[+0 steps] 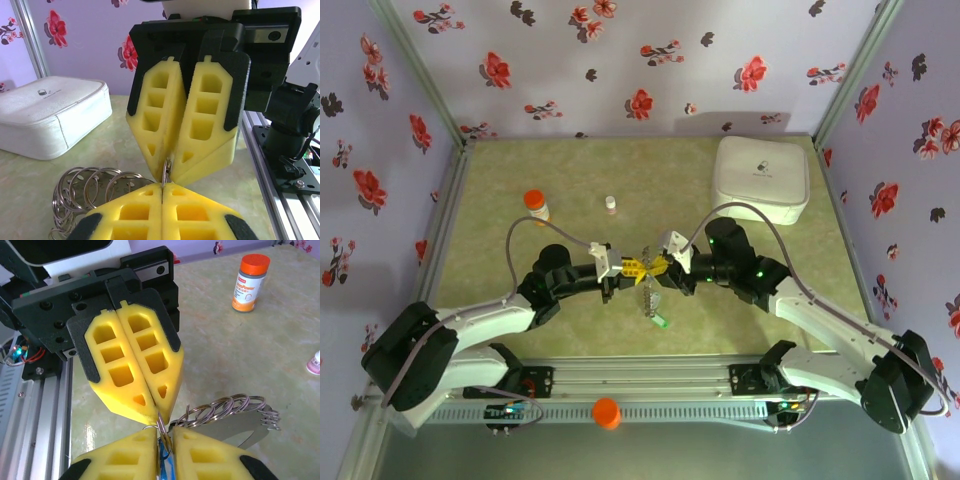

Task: Put the keys on the keyring

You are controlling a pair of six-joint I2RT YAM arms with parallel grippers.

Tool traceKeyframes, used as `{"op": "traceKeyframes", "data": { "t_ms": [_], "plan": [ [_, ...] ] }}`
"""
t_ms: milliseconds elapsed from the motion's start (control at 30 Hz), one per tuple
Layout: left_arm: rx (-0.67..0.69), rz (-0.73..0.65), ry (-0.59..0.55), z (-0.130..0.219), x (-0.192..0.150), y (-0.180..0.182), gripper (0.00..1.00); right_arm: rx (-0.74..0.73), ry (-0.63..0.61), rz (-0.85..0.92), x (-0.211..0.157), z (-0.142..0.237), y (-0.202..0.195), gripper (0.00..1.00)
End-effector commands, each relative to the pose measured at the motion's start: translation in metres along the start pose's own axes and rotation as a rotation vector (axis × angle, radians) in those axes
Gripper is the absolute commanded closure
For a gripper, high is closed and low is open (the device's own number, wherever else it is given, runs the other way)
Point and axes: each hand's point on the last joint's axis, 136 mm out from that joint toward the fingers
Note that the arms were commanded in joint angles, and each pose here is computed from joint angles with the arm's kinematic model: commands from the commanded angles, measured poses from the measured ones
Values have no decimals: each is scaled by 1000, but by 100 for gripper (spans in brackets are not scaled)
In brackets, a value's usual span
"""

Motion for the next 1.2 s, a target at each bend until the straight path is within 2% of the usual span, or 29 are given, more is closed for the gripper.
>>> {"op": "traceKeyframes", "data": {
  "t_ms": [0, 100, 233, 267, 300, 367, 433, 533, 633, 733, 767, 867, 967, 1167],
  "plan": [
    [-10, -58, -60, 1, 23, -1, 100, 10, 3, 50, 9, 6, 5, 90],
    [-11, -56, -59, 0, 23, -1, 100, 23, -4, 54, 11, 7, 8, 100],
    [-8, -51, -37, -3, 20, 2, 100, 52, -11, 56, 15, 7, 11, 100],
    [-1, -49, -20, -4, 19, 4, 94, 60, -6, 61, 16, 7, 12, 100],
    [3, -46, 1, -4, 17, 6, 83, 68, 2, 65, 18, 7, 13, 100],
    [-5, -58, 45, -5, 11, 4, 75, 85, 32, 80, 17, 6, 16, 100],
    [-14, -77, 82, -5, 8, 3, 73, 100, 68, 95, 16, 6, 19, 100],
    [-30, -100, 137, -6, 4, 1, 76, 128, 132, 117, 13, 5, 23, 100],
    [-50, -119, 185, -5, 1, -2, 86, 151, 193, 133, 10, 3, 26, 100],
    [-72, -134, 209, -5, 0, -6, 99, 144, 186, 132, 15, 3, 25, 100],
    [-72, -135, 209, -4, 0, -6, 100, 124, 176, 127, 17, 4, 22, 98],
    [-59, -134, 180, -3, 3, -6, 100, 43, 121, 84, 18, 10, 10, 72],
    [-37, -117, 131, -2, 7, -5, 100, -16, 68, 43, 13, 18, 5, 57],
    [-10, -117, 76, -1, 10, -3, 100, 0, 49, -28, -3, 11, 10, 52]
  ]
}}
Point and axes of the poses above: each hand's point on the last joint's axis, 136 mm out from that joint toward the fingers, its own z axis back along the fingers, its own y axis along the line the jaws close on, x = y × z, and after that the axes turned 1 degree about z, right-handed
